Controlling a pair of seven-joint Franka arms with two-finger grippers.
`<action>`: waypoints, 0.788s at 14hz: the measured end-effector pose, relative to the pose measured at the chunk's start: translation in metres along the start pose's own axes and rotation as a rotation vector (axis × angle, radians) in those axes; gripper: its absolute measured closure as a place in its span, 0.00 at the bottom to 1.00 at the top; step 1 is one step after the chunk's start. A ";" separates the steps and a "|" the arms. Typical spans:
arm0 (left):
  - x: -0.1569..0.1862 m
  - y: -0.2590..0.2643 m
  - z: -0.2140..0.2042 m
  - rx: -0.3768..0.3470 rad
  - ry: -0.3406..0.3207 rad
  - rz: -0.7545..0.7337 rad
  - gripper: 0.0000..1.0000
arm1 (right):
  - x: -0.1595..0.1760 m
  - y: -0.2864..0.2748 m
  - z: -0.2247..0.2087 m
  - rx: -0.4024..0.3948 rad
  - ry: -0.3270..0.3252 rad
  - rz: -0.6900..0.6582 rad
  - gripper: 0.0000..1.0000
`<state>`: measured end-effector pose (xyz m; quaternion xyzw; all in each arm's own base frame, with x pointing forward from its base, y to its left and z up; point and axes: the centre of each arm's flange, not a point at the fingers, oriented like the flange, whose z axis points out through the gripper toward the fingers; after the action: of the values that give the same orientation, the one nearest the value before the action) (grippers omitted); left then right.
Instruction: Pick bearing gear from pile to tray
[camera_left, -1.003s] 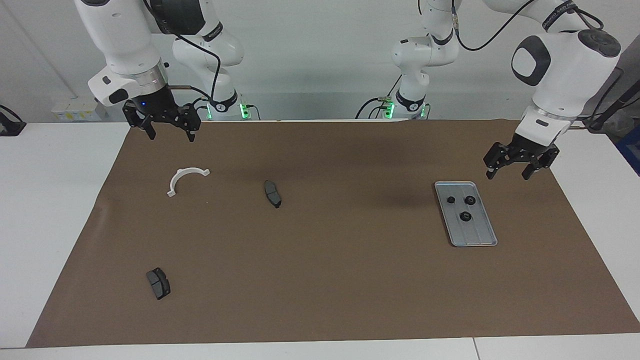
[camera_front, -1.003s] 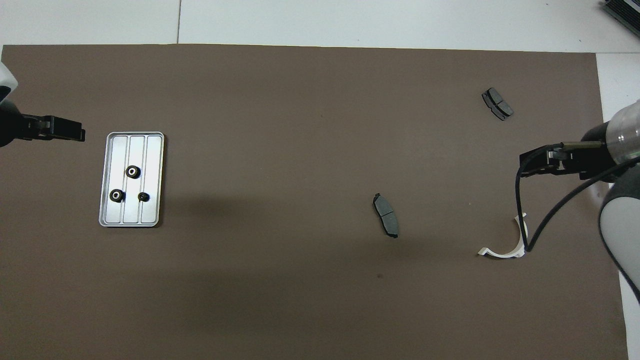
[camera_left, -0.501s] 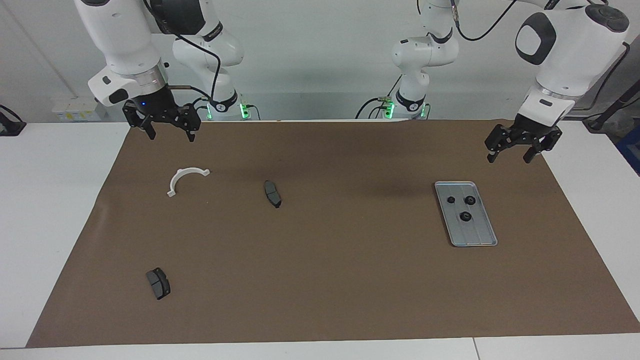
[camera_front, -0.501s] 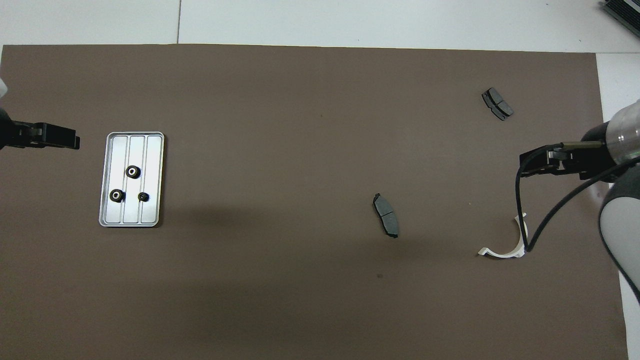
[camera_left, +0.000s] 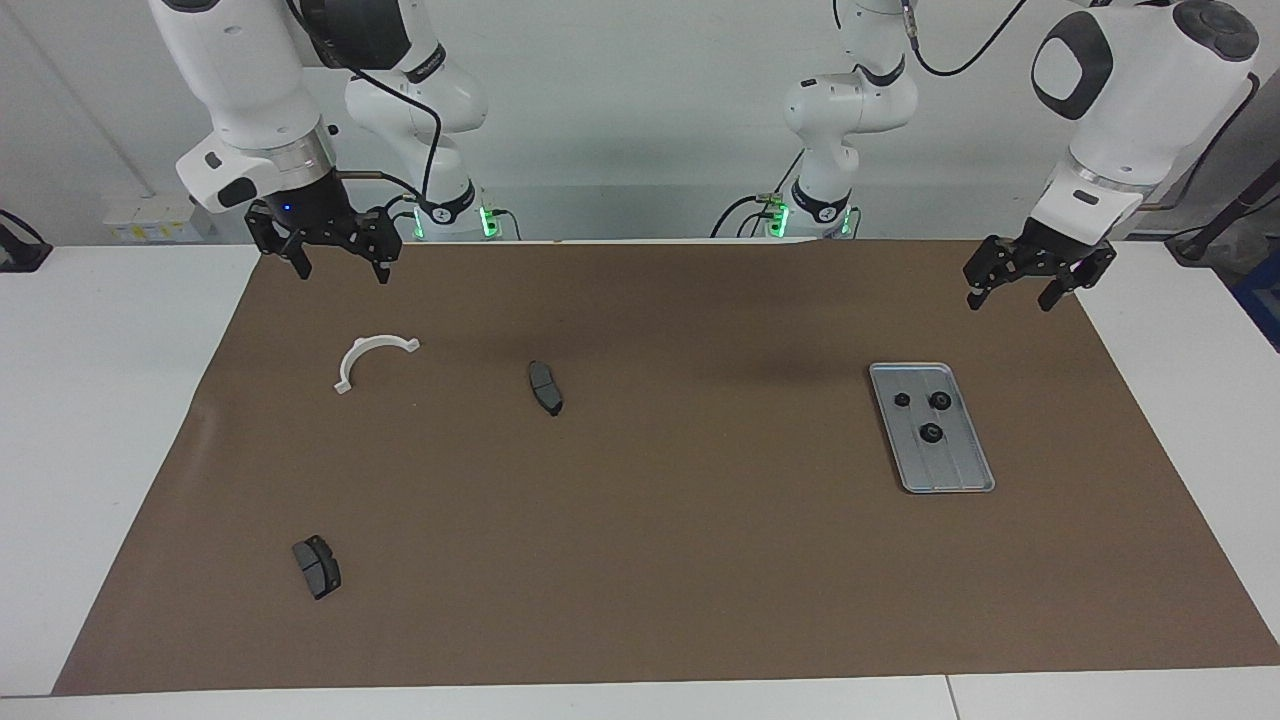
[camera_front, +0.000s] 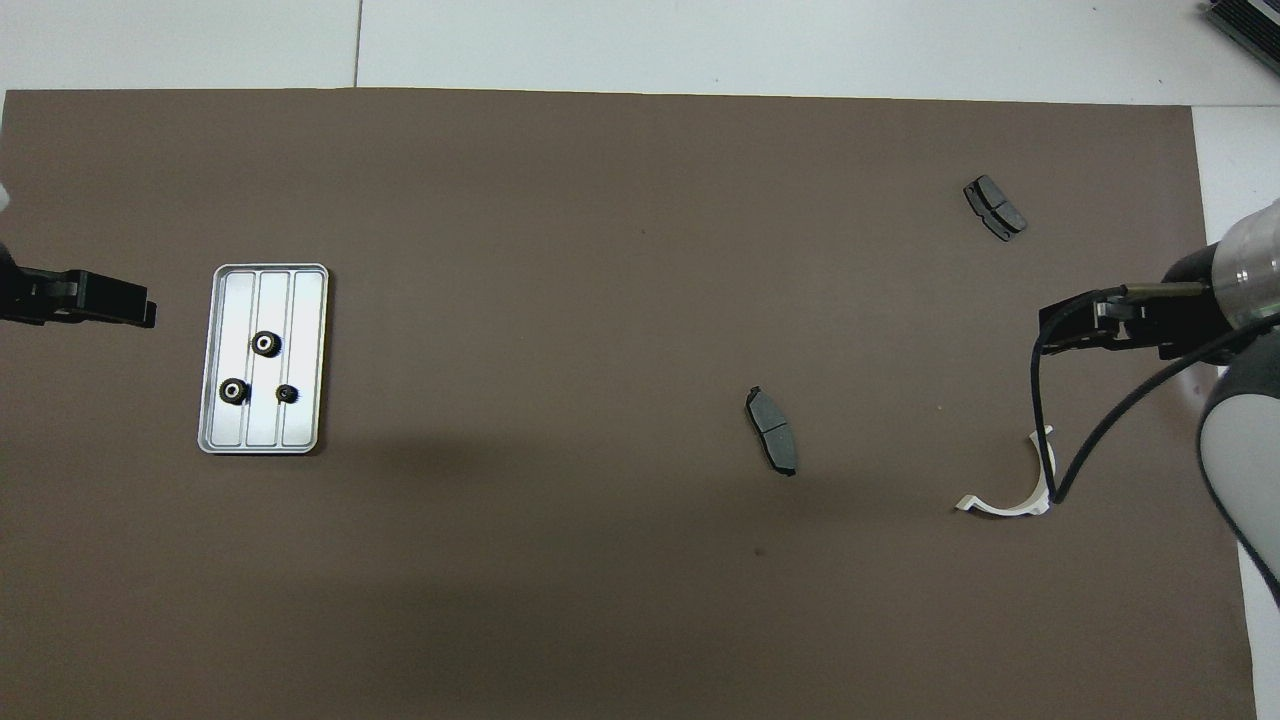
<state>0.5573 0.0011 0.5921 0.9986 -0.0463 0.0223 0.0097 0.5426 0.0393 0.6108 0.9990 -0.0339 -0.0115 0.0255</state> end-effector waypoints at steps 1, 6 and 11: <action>-0.002 0.000 -0.003 0.000 0.000 0.000 0.00 | 0.000 0.000 0.000 0.000 0.000 0.000 0.00; -0.007 0.001 -0.012 0.001 0.008 0.000 0.00 | 0.000 0.000 0.000 0.000 0.000 0.000 0.00; -0.008 0.002 -0.013 0.001 0.007 0.000 0.00 | 0.000 0.000 0.000 0.000 0.000 0.000 0.00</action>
<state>0.5488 0.0005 0.6043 0.9985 -0.0464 0.0257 0.0093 0.5426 0.0393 0.6108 0.9990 -0.0339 -0.0115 0.0255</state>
